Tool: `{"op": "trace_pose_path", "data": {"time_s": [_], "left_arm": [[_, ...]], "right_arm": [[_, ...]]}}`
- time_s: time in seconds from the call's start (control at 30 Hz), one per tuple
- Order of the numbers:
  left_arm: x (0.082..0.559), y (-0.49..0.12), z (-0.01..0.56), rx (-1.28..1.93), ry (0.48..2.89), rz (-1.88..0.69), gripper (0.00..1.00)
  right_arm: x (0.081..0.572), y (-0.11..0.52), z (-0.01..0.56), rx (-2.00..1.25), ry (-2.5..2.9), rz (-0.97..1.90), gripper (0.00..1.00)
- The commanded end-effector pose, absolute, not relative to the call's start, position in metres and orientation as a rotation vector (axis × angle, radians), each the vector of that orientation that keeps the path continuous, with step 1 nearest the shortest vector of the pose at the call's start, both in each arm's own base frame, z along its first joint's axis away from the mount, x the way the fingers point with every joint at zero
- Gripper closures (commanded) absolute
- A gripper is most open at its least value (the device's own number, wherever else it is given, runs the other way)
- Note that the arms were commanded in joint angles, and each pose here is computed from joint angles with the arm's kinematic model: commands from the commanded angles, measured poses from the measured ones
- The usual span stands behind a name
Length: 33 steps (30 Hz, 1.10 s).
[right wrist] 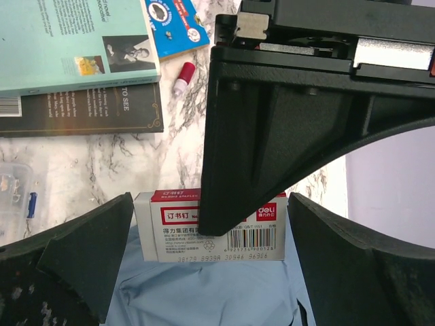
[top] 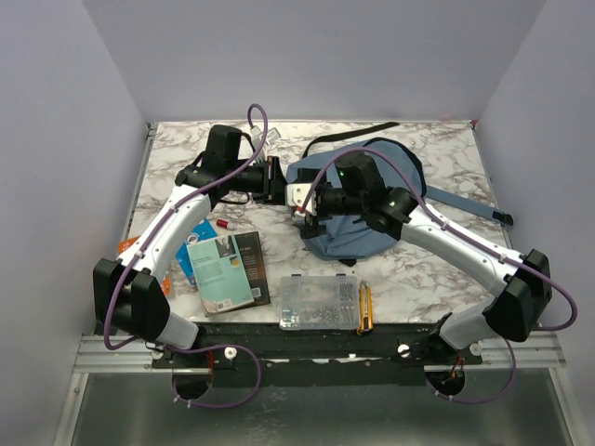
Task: Pack the student bag
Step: Place the stationery in the student bag.
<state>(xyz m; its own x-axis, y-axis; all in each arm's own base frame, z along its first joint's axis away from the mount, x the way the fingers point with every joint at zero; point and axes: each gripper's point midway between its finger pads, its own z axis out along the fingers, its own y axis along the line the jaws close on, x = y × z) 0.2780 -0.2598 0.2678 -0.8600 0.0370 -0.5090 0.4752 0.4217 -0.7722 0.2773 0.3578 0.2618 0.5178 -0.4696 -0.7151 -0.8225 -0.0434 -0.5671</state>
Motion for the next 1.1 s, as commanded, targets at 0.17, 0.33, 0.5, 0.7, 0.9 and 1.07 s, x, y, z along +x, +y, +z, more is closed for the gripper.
{"op": "trace_pose_path", "data": {"time_s": [0.17,0.33,0.5,0.7,0.9,1.07], "left_arm": [[0.279,-0.261,0.277,0.444,2.251,-1.428,0.74],[0.278,-0.262,0.277,0.448,2.252,-1.437,0.74],[0.279,-0.262,0.273,0.439,2.264,-1.438,0.74],[0.280,-0.263,0.270,0.433,2.276,-1.447,0.74],[0.279,-0.263,0.270,0.438,2.276,-1.457,0.74],[0.278,-0.265,0.270,0.444,2.277,-1.483,0.87]], "right_arm": [[0.285,0.358,0.254,-1.690,1.132,0.344,0.01],[0.288,0.355,0.250,-1.690,1.153,0.320,0.02],[0.288,0.356,0.255,-1.671,1.147,0.326,0.11],[0.288,0.358,0.262,-1.660,1.133,0.337,0.23],[0.288,0.359,0.264,-1.655,1.129,0.343,0.29],[0.285,0.361,0.264,-1.648,1.139,0.370,0.30]]}}
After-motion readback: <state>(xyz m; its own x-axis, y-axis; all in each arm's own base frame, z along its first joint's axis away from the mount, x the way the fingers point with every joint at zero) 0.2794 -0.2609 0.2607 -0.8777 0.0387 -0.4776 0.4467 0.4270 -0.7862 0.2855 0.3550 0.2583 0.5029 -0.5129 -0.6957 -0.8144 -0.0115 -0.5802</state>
